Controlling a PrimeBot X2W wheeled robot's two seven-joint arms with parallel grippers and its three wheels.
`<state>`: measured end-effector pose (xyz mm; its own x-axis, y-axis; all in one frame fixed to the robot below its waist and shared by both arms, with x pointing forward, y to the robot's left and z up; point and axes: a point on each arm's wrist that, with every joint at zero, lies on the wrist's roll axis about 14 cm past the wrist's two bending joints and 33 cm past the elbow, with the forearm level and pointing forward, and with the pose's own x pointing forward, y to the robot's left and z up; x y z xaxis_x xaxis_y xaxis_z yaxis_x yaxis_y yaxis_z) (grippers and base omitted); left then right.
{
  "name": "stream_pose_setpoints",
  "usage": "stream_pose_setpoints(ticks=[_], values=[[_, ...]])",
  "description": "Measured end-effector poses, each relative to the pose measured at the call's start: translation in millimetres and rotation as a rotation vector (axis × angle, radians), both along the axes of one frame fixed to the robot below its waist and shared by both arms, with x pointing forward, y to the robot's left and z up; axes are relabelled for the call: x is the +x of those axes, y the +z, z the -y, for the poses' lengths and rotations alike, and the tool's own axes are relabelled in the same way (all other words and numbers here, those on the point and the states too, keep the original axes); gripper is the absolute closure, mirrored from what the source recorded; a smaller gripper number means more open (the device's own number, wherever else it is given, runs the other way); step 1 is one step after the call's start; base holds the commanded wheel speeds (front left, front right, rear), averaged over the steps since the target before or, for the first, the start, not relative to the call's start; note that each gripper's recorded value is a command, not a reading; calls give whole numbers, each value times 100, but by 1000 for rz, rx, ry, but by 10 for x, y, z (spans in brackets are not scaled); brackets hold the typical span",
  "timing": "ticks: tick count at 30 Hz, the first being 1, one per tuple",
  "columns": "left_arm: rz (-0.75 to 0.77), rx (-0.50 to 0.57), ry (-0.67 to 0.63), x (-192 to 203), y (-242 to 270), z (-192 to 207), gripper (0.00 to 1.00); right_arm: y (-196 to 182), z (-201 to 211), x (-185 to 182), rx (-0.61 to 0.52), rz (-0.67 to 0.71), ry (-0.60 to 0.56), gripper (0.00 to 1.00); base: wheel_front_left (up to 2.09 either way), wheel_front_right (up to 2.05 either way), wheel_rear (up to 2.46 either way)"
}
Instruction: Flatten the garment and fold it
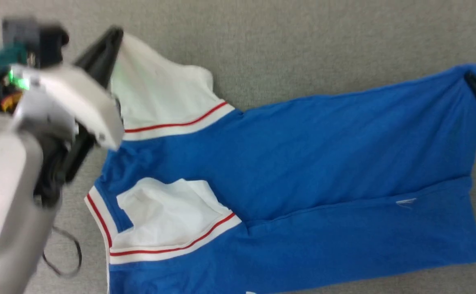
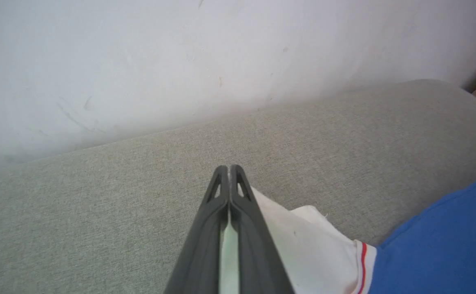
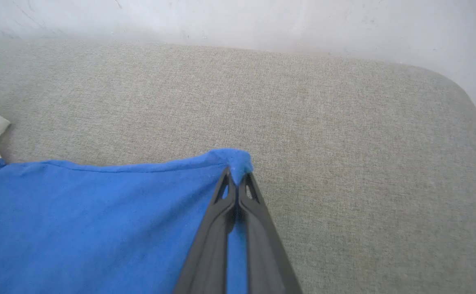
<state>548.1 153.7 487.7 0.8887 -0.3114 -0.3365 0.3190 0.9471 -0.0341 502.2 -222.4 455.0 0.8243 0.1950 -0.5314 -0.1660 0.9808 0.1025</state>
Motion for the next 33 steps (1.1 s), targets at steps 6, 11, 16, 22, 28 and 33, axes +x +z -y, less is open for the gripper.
stream_pose_setpoints(ticks=[6, 11, 16, 22, 28, 33], values=[[99, -103, 28, -489, 366, -23, 100, 244, 46, -327, 46, 56, -44, 100, 0, 0, 0], [100, -192, 46, -1000, 528, -9, 100, 379, 55, -656, 89, 81, -85, 100, 0, 0, 0], [64, -243, 94, -1455, 547, -85, 100, 443, 25, -947, 136, 87, -120, 100, 0, 0, 0], [-35, -304, 198, -1951, 359, -264, 100, 397, 22, -1251, 191, 58, -164, 100, 0, 0, 0], [-144, -304, 267, -2279, 23, -378, 100, 230, 41, -1468, 215, 5, -205, 100, 0, 0, 0], [-208, -288, 273, -2285, -269, -353, 100, 31, 23, -1517, 196, -52, -206, 100, 0, 0, 0]])
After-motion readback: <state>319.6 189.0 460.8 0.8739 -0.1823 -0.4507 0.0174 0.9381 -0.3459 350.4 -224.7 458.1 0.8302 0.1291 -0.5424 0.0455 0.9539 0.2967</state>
